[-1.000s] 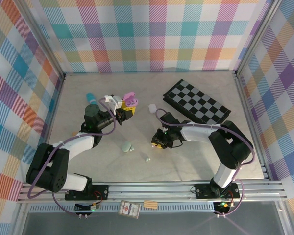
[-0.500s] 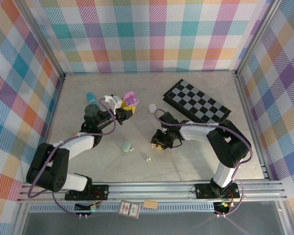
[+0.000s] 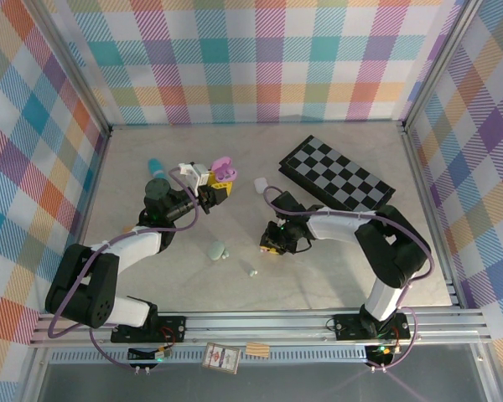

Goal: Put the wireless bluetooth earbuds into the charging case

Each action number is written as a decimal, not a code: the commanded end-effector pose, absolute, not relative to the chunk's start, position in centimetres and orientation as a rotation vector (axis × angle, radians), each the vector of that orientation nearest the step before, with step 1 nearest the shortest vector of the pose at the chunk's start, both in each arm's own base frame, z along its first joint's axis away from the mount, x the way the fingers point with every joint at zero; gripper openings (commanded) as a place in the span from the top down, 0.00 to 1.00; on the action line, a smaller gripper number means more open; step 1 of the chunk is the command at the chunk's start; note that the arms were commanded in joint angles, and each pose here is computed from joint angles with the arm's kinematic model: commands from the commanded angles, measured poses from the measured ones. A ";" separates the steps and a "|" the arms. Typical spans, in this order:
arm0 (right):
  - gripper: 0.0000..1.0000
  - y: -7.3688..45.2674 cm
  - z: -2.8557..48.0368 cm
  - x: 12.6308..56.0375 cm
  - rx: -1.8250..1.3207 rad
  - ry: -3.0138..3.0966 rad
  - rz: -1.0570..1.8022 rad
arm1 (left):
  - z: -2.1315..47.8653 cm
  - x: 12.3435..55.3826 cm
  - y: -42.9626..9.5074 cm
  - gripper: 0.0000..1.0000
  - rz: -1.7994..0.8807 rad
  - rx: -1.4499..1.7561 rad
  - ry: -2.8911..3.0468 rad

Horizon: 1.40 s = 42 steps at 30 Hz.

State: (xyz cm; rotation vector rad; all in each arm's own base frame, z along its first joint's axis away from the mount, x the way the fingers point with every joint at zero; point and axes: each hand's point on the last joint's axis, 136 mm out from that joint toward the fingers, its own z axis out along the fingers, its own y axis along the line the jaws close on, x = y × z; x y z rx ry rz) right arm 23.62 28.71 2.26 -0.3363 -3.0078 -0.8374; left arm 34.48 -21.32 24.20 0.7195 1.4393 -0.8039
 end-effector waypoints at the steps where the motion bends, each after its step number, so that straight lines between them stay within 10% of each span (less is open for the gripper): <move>1: 0.78 27.6 4.1 24.2 -0.238 -3.129 -0.794 | 24.6 34.1 -21.5 0.71 -0.801 0.754 1.391; 23: 0.78 28.1 24.2 27.6 0.733 -3.609 -1.187 | 20.5 29.8 -27.4 0.71 -0.813 1.118 1.394; 42: 0.77 32.9 24.7 28.0 0.918 -3.469 -1.336 | 20.3 29.5 -29.6 0.71 -0.830 1.181 1.379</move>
